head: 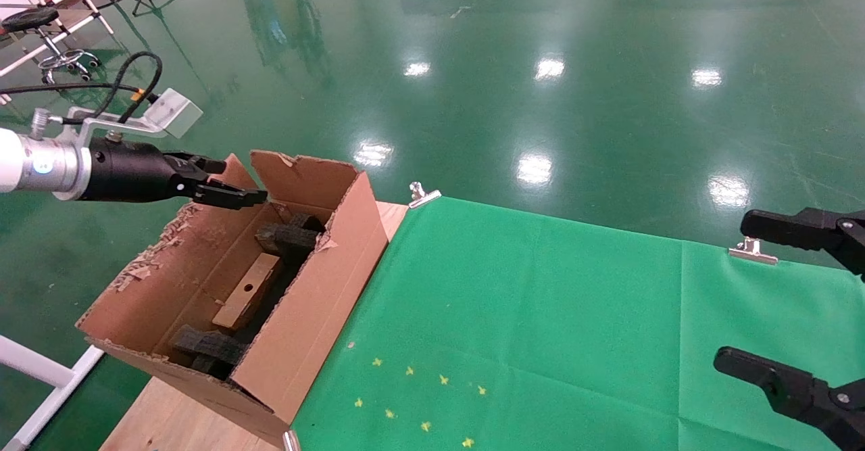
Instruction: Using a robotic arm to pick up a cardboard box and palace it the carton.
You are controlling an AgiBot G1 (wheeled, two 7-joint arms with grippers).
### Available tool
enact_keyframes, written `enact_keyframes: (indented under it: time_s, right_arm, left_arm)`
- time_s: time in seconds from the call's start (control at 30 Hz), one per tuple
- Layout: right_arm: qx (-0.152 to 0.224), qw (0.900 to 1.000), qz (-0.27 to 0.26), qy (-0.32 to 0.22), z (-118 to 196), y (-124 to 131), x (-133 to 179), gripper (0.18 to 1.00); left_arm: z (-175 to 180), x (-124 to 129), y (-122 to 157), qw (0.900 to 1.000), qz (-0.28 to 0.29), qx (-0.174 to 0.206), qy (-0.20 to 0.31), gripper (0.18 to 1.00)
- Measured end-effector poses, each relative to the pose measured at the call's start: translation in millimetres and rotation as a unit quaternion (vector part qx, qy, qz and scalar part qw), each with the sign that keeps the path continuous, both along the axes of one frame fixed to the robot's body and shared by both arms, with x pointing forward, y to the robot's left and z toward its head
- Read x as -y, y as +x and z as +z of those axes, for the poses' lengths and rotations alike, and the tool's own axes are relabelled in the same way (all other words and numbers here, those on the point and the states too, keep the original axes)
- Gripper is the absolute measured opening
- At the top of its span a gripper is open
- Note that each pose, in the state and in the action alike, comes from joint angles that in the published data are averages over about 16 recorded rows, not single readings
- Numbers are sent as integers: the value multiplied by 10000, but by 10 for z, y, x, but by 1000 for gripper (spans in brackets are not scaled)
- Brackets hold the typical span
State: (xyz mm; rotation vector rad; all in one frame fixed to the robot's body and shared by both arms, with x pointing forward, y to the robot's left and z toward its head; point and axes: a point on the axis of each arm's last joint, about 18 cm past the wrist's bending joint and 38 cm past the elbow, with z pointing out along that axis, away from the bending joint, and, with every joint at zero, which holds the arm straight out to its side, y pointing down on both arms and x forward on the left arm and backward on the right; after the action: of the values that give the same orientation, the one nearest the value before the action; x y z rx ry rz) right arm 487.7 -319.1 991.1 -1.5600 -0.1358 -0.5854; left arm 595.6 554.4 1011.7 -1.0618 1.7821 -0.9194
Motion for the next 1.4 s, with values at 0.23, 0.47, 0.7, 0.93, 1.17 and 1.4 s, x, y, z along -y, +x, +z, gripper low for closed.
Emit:
enact_keyframes:
  time_s: [0.23,0.47,0.7,0.93,1.17,1.4]
  right_arm:
    - [0,10000,0,0,0,0,0,1001]
    - [0,10000,0,0,0,0,0,1001]
    - [0,10000,0,0,0,0,0,1001]
    - [0,10000,0,0,0,0,0,1001]
    - [0,10000,0,0,0,0,0,1001]
    - [0,10000,0,0,0,0,0,1001]
  left_arm:
    - [-22,-6,28,10000,33,15,17,998]
    - [-17,108,68,9997,-187,142,24,1001]
    - [5,360,101,9969,-692,385,16,1001]
    - [18,680,95,9889,-1333,661,-5,1001]
    - [14,1029,28,9745,-2039,932,-45,1001]
    - [-6,1379,-102,9537,-2766,1180,-107,1001]
